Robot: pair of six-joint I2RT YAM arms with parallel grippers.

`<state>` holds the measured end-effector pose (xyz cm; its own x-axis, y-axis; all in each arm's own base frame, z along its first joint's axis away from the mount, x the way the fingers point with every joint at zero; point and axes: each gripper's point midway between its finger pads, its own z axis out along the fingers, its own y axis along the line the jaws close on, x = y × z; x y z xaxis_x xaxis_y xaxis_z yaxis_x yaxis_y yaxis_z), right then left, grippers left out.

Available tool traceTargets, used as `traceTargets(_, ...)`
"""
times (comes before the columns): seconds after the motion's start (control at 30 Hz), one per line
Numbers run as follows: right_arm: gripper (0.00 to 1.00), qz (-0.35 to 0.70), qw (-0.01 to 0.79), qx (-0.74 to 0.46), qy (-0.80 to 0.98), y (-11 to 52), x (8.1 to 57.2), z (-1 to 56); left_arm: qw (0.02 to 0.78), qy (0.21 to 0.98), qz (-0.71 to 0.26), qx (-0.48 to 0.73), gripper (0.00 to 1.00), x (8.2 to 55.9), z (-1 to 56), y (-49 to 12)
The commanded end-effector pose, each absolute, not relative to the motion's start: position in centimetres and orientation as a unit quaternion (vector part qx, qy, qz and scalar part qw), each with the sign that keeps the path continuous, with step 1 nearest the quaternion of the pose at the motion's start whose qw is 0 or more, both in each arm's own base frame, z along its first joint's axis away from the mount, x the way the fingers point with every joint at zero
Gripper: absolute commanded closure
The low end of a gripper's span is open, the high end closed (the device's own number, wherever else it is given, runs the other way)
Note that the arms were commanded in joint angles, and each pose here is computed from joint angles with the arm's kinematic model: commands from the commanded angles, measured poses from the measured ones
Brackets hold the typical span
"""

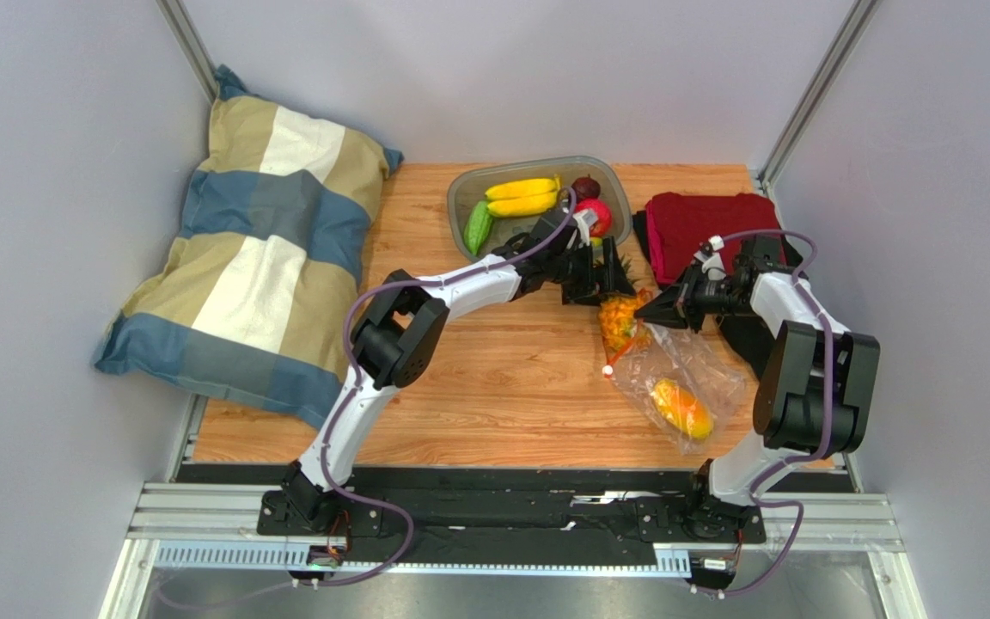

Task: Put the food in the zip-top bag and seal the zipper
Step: Place the fake fruit in the zipper food storage bag.

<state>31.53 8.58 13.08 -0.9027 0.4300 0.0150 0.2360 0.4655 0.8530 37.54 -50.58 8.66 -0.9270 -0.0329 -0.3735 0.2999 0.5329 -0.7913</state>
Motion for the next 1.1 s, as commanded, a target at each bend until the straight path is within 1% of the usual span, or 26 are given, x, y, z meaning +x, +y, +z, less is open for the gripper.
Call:
traceTargets(0.0, 1.00, 0.480, 0.109, 0.175, 0.853, 9.1, 31.3, 13.6, 0.148, 0.865, -0.478, 0.022, 0.01, 37.9, 7.5, -51.3)
traceTargets(0.13, 1.00, 0.479, 0.109, 0.173, 0.854, 9.2, 31.3, 13.6, 0.150, 0.861, -0.485, 0.025, 0.01, 38.3, 7.9, -52.0)
traceTargets(0.23, 1.00, 0.483, 0.109, 0.168, 0.852, 9.4, 31.5, 13.9, 0.130, 0.866, -0.483, 0.009, 0.01, 38.0, 6.8, -52.0)
traceTargets(0.27, 1.00, 0.486, 0.109, 0.166, 0.851, 9.5, 31.6, 14.0, 0.122, 0.870, -0.478, 0.003, 0.07, 37.8, 6.3, -51.8)
traceTargets(0.33, 1.00, 0.489, 0.107, 0.161, 0.850, 9.8, 31.7, 14.2, 0.110, 0.871, -0.479, -0.002, 0.14, 37.5, 5.9, -51.9)
traceTargets(0.37, 1.00, 0.494, 0.107, 0.158, 0.848, 9.9, 31.7, 14.4, 0.109, 0.869, -0.483, -0.003, 0.24, 37.4, 6.2, -51.9)
traceTargets(0.43, 1.00, 0.499, 0.110, 0.149, 0.847, 10.3, 31.7, 14.9, 0.115, 0.864, -0.490, -0.002, 0.32, 37.4, 7.0, -51.9)
traceTargets(0.47, 1.00, 0.503, 0.110, 0.146, 0.844, 10.4, 31.6, 15.1, 0.117, 0.862, -0.493, 0.001, 0.43, 37.3, 7.3, -51.9)
traceTargets(0.53, 1.00, 0.510, 0.110, 0.139, 0.842, 10.8, 31.4, 15.5, 0.127, 0.858, -0.498, 0.009, 0.55, 37.3, 8.6, -51.8)
traceTargets(0.57, 1.00, 0.514, 0.111, 0.135, 0.840, 10.9, 31.4, 15.8, 0.132, 0.856, -0.499, 0.014, 0.69, 37.3, 8.9, -51.7)
traceTargets(0.6, 1.00, 0.516, 0.112, 0.131, 0.839, 11.0, 31.3, 16.0, 0.143, 0.851, -0.506, 0.021, 0.77, 37.3, 10.5, -51.6)
traceTargets(0.63, 1.00, 0.518, 0.117, 0.125, 0.838, 11.1, 31.3, 16.3, 0.147, 0.850, -0.505, 0.023, 0.92, 37.2, 10.9, -51.3)
traceTargets(0.67, 1.00, 0.520, 0.120, 0.118, 0.837, 11.1, 31.4, 16.7, 0.157, 0.848, -0.506, 0.028, 0.99, 37.3, 11.6, -51.1)
traceTargets(0.7, 1.00, 0.520, 0.121, 0.113, 0.838, 11.2, 31.3, 16.9, 0.167, 0.844, -0.510, 0.030, 1.00, 37.2, 13.0, -50.5)
traceTargets(0.83, 1.00, 0.534, 0.139, 0.073, 0.831, 12.1, 31.7, 18.6, 0.203, 0.831, -0.516, 0.038, 1.00, 37.8, 16.8, -48.0)
traceTargets(0.87, 1.00, 0.550, 0.144, 0.057, 0.820, 12.6, 31.9, 19.9, 0.212, 0.831, -0.514, 0.035, 1.00, 38.1, 17.4, -47.1)
traceTargets(0.97, 1.00, 0.579, 0.168, -0.007, 0.798, 15.3, 32.3, 22.5, 0.246, 0.824, -0.508, 0.053, 1.00, 38.1, 20.0, -44.1)
traceTargets(1.0, 1.00, 0.588, 0.188, -0.036, 0.786, 16.9, 32.8, 23.9, 0.259, 0.819, -0.509, 0.060, 1.00, 37.5, 21.5, -43.0)
traceTargets(1.07, 1.00, 0.596, 0.211, -0.069, 0.772, 19.0, 33.0, 25.6, 0.285, 0.817, -0.495, 0.077, 1.00, 37.6, 22.5, -41.1)
